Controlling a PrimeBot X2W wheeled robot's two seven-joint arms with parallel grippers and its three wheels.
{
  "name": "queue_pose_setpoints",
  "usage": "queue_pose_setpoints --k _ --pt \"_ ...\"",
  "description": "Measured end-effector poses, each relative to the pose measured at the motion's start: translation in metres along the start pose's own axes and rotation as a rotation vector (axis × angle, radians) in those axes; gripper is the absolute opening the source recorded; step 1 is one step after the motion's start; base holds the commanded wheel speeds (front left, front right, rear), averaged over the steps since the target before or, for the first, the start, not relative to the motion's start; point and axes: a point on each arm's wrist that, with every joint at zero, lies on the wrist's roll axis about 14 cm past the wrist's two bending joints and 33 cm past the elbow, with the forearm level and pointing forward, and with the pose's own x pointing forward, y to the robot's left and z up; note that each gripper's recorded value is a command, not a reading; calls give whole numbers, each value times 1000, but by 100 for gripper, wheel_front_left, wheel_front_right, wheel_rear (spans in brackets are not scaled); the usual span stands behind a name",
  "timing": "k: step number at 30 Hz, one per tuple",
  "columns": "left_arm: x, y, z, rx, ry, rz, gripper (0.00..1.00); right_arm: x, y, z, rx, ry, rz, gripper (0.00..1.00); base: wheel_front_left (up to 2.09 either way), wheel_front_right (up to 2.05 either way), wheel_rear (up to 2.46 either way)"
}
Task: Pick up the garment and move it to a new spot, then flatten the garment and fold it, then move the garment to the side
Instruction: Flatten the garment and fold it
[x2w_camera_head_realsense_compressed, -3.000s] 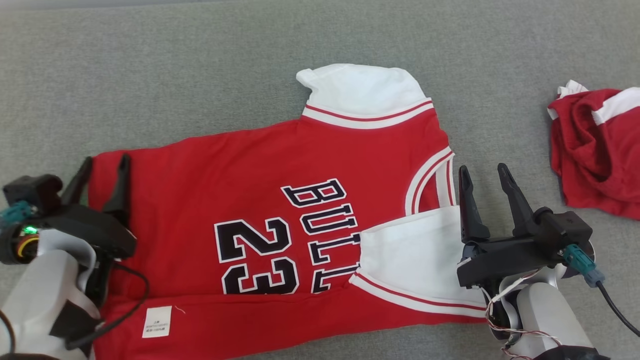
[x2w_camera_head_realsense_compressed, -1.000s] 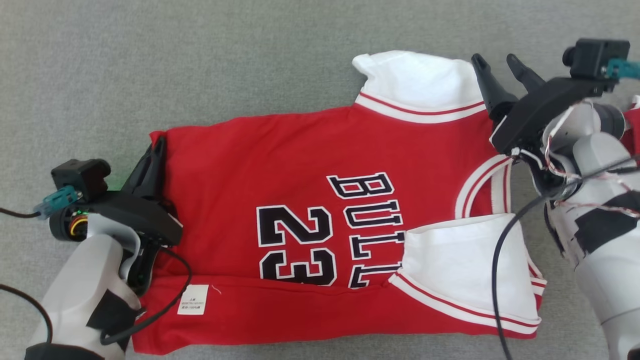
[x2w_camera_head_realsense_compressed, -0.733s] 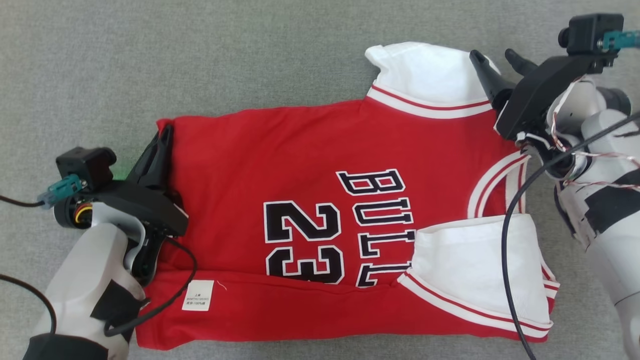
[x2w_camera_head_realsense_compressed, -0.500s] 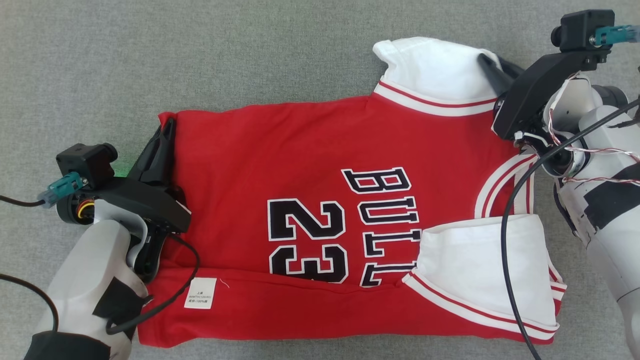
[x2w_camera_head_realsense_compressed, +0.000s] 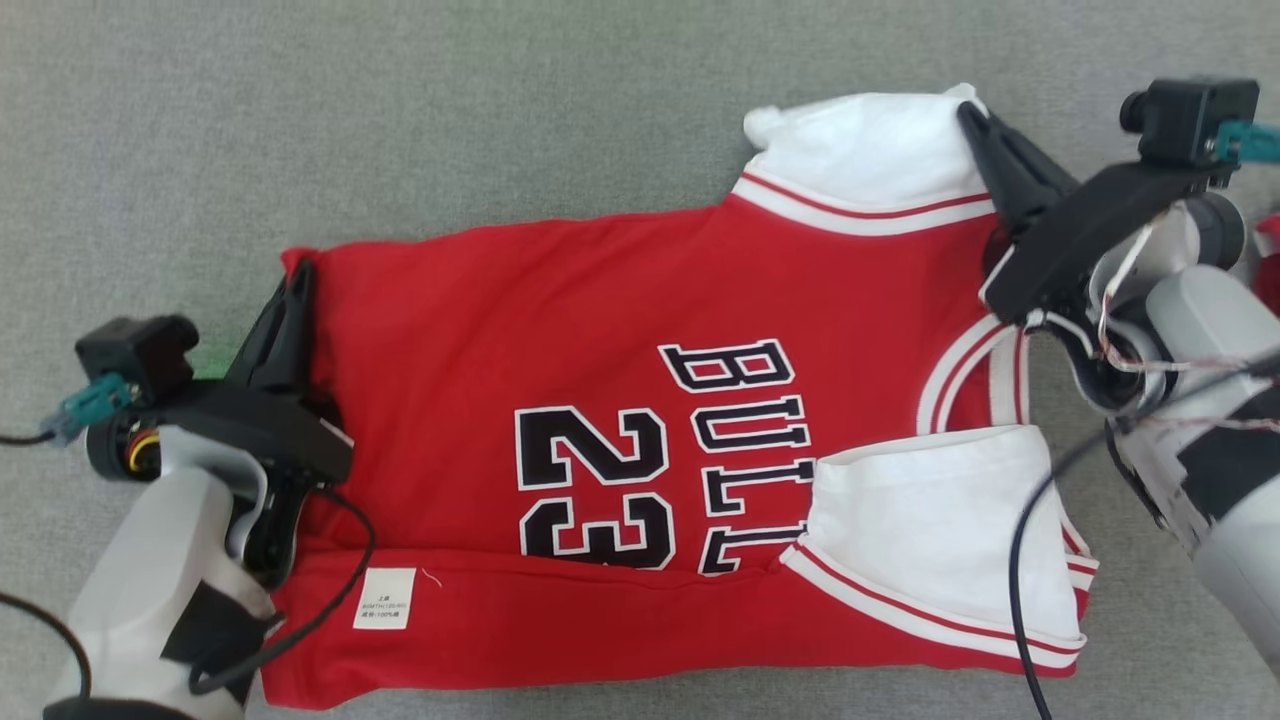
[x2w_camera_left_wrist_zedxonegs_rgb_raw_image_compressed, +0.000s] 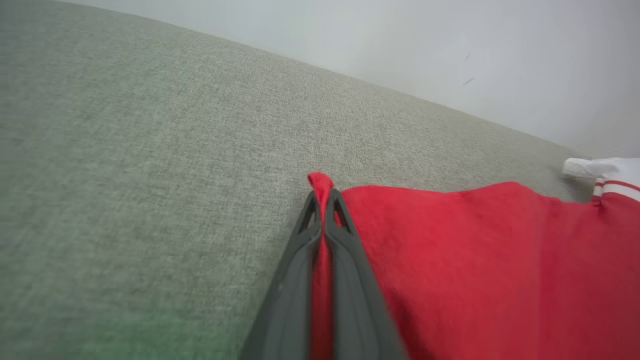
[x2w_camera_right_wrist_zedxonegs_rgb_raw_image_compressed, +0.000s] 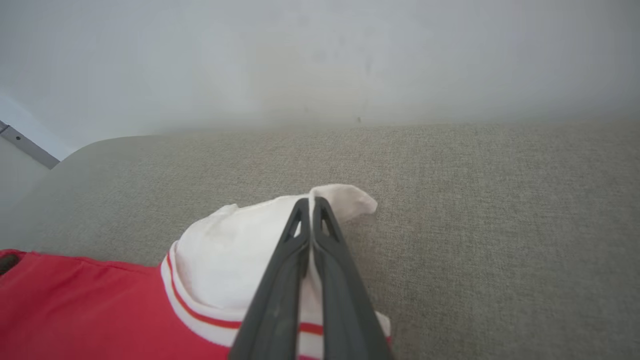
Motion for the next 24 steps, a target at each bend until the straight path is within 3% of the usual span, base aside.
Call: queue_pose_setpoints --k 7,24 --pt "-15 -4 0 -3 -7 -2 0 -33 22 -8 -61 -34 92 0 0 0 0" --pt "-53 -7 15 2 -41 -1 0 -101 49 -48 10 -27 146 0 0 0 0"
